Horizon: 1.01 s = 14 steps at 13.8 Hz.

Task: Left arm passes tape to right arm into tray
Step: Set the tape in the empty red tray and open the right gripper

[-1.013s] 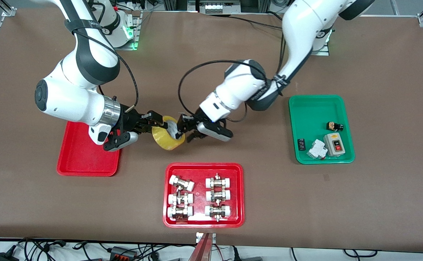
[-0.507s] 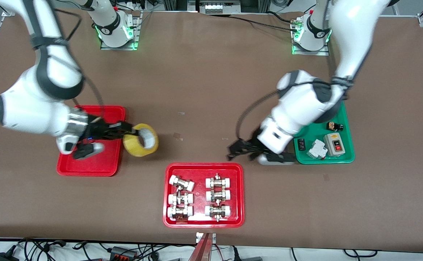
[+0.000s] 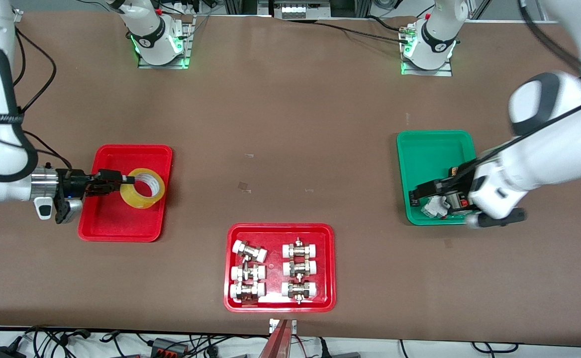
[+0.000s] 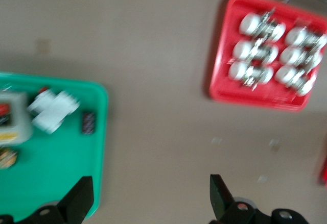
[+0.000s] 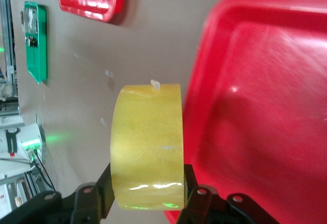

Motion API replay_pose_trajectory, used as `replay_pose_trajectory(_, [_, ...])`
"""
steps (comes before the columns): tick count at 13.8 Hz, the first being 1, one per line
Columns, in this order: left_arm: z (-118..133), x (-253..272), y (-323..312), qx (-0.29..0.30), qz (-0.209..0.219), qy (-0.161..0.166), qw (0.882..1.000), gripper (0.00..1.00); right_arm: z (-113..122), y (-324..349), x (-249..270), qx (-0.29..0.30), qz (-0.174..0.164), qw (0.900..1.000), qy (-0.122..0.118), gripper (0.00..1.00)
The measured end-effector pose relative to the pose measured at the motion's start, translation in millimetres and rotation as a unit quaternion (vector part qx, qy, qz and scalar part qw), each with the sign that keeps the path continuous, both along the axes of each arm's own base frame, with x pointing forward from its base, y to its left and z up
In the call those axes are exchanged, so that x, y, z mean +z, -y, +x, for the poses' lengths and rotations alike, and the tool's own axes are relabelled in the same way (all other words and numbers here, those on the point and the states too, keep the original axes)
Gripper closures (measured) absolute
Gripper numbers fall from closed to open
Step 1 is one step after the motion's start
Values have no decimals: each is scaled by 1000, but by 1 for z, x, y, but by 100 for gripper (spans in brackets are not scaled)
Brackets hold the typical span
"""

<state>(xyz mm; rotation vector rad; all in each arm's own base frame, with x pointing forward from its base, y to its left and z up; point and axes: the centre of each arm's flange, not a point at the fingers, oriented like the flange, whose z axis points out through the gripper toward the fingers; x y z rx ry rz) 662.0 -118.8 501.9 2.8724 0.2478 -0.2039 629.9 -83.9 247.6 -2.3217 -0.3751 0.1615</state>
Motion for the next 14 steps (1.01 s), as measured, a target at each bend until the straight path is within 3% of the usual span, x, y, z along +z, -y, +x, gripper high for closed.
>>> replay_pose_trajectory(3, [-12,5,-7,-27,77,-26,996,0,-11,24,-44,19,23,1000,6,45])
replay_pose_trajectory(6, [-10,27,-38,-4,123,-3,992,0,-11,24,-52,43,9,999,11,41])
replay_pose_trajectory(8, [-18,59,-64,17,153,21,988,0,-6,26,-50,77,-39,996,28,23])
replay_pose_trajectory(10, [-47,81,-59,-3,165,32,986,0,1,25,-47,115,-89,988,47,1])
replay_pose_trajectory(12, [-81,80,-54,-10,153,24,988,0,10,21,-35,146,-134,978,70,0])
replay_pose_trajectory(14, [-99,75,-56,-10,149,21,989,0,18,17,-10,168,-173,966,93,0])
